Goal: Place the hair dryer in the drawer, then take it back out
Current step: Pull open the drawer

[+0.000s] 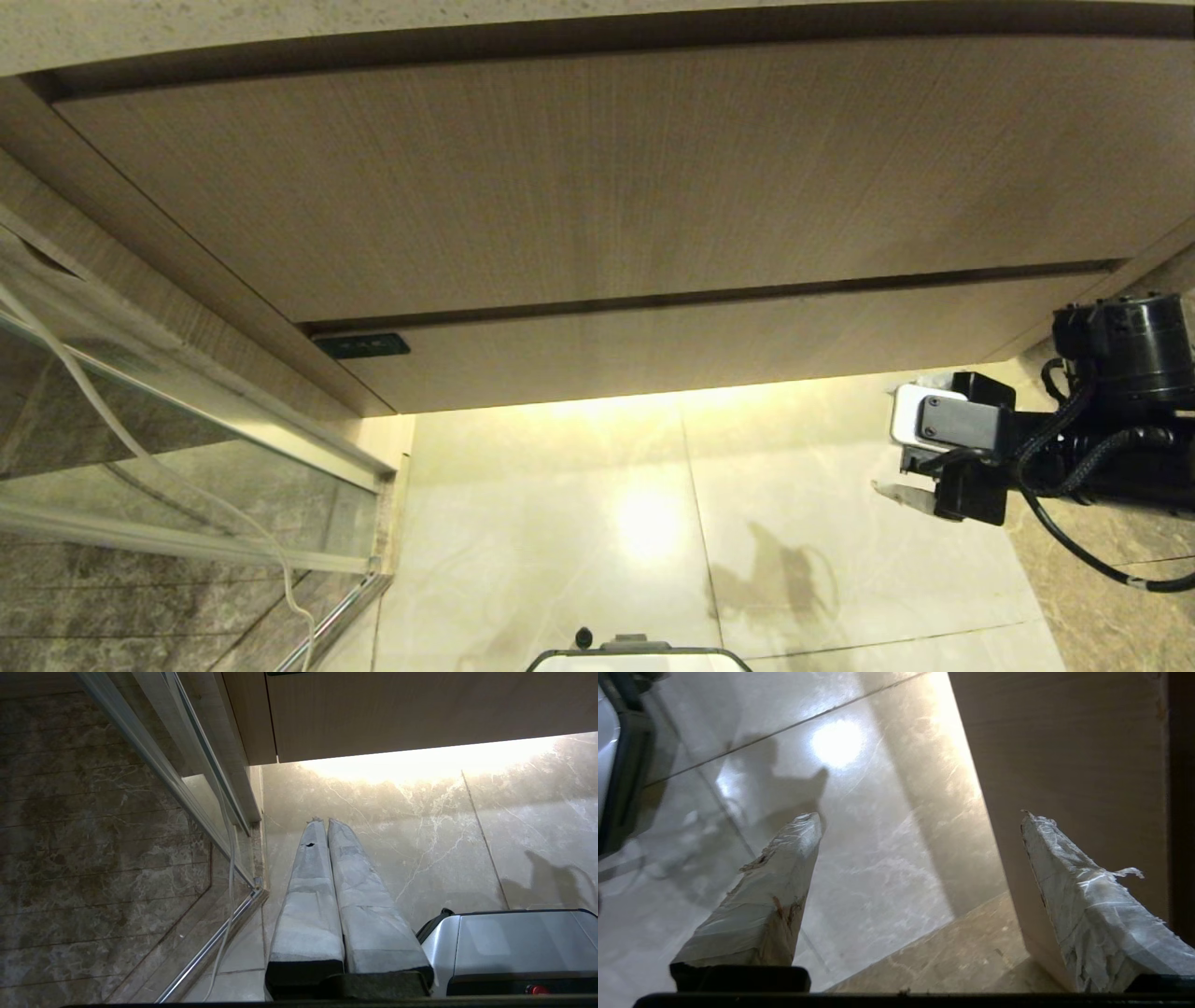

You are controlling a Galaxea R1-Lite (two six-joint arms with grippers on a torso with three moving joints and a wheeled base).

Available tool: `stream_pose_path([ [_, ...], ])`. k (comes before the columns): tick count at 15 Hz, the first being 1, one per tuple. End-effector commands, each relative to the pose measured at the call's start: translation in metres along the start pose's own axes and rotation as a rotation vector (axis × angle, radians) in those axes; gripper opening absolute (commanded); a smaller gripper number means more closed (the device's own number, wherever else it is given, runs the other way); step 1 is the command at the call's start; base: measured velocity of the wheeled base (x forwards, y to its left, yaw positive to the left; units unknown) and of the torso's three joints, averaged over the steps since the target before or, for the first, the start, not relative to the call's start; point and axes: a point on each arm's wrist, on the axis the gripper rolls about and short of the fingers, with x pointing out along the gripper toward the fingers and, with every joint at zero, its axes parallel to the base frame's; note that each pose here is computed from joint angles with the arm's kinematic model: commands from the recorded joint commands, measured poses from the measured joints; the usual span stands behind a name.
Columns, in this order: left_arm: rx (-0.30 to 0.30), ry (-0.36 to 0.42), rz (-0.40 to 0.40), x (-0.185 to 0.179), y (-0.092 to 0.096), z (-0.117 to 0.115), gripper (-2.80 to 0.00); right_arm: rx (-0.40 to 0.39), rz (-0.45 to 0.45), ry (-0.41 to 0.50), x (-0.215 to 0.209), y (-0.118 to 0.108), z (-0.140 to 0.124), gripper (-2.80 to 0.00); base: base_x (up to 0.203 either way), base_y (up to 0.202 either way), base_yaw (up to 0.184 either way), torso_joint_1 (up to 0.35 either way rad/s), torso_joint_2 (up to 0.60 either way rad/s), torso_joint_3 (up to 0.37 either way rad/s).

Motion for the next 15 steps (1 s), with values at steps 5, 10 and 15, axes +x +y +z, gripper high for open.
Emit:
stream_pose_path([
  [5,0.000,0.002,0.000,0.000,0.000,0.000,-2.80,-0.072,-0.241,-0.260,0.063,-0.004,-0.025,0.00,0.000,0.000,0.000,0.000,0.00,0.000],
  [10,0.000,0.000,0.000,0.000,0.000,0.000,-2.80,-0.109,-0.345,-0.347,0.086,-0.022,-0.033,0.00,0.000,0.000,0.000,0.000,0.00,0.000],
  [15,0.000,0.002,0.000,0.000,0.000,0.000,-2.80,-0.120,-0.361,-0.370,0.097,-0.035,-0.039,0.00,0.000,0.000,0.000,0.000,0.00,0.000],
])
